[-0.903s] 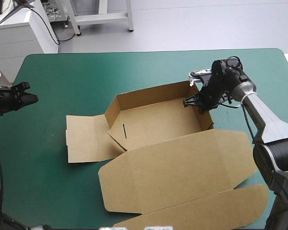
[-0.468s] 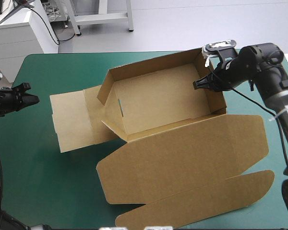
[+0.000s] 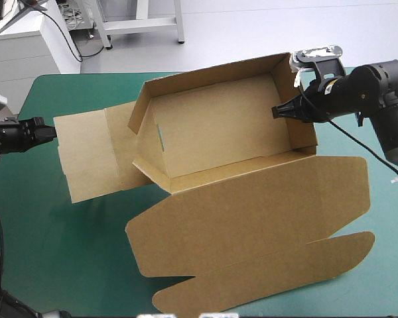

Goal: Fold the box

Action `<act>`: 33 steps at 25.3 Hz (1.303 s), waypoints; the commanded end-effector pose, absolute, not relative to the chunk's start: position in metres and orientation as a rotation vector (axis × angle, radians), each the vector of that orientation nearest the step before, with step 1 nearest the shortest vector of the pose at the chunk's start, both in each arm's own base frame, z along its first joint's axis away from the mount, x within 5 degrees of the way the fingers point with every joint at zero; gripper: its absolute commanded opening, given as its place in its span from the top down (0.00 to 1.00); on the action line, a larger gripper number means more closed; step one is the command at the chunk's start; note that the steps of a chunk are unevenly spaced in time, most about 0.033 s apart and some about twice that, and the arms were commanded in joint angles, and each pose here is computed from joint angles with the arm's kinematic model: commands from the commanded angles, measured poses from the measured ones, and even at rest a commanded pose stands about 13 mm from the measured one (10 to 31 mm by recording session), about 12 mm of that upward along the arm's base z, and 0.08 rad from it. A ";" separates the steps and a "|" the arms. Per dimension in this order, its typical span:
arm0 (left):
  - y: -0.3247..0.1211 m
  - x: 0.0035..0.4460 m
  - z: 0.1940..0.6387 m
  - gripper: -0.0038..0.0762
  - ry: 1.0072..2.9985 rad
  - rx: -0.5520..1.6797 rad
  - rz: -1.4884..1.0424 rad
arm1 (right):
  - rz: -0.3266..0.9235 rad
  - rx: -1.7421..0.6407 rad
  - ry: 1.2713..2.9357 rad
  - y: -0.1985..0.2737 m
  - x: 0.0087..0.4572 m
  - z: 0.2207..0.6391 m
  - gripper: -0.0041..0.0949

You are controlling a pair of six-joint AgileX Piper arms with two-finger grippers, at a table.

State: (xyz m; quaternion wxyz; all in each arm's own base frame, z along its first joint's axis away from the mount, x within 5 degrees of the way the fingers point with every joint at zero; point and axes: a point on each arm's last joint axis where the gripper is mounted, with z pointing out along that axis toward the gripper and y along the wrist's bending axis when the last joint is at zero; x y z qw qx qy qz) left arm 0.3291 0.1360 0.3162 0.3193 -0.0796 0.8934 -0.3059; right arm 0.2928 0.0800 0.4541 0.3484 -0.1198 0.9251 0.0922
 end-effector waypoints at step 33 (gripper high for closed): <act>-0.014 0.307 0.413 0.27 1.997 0.348 -1.176 | 0.436 -0.193 2.135 0.084 0.341 0.458 0.98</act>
